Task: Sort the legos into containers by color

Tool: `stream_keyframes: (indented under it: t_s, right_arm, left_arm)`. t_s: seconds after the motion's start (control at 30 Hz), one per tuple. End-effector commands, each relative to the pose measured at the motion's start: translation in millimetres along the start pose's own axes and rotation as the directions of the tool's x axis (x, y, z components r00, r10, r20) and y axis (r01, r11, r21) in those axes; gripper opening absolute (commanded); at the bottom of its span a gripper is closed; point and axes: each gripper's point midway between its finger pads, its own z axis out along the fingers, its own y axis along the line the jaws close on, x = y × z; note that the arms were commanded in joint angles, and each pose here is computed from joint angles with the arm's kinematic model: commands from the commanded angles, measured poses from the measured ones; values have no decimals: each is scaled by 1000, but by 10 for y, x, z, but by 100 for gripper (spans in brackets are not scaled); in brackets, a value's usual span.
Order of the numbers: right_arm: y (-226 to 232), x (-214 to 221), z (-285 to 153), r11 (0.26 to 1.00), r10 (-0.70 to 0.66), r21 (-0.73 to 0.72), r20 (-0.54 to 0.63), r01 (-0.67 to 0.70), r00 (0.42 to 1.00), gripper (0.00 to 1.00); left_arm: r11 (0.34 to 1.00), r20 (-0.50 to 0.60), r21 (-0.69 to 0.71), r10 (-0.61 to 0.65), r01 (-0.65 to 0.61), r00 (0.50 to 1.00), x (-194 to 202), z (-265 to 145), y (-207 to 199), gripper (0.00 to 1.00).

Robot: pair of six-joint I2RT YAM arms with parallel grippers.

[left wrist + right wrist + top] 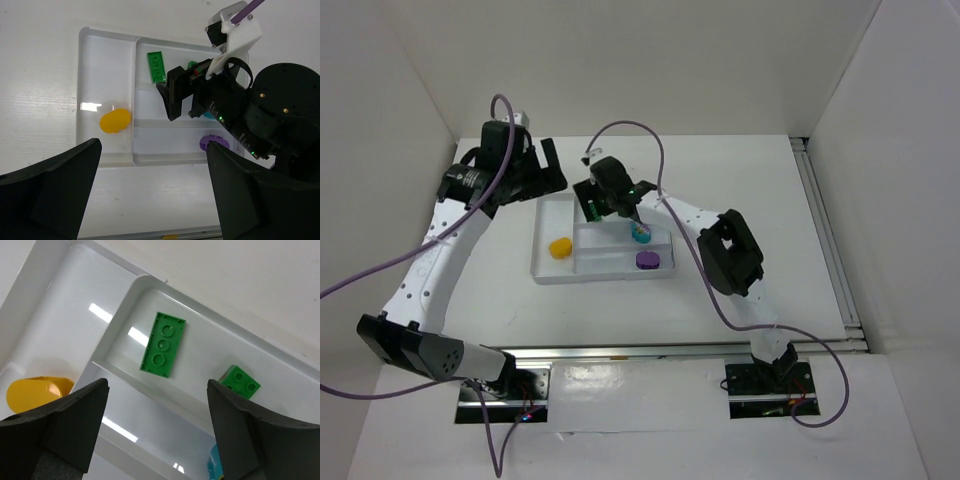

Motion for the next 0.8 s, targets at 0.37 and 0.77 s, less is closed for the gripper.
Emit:
stream_keyframes:
  t_s: [0.37, 0.77]
  right_arm:
    - [-2232, -184, -1782, 677, 422, 507, 326, -533, 846, 100]
    - [-3404, 738, -3115, 338, 421, 661, 531, -670, 736, 100]
  left_arm:
    - [998, 121, 64, 11, -19, 993, -273, -336, -83, 99]
    - [999, 303, 43, -24, 12, 953, -503, -631, 49, 99]
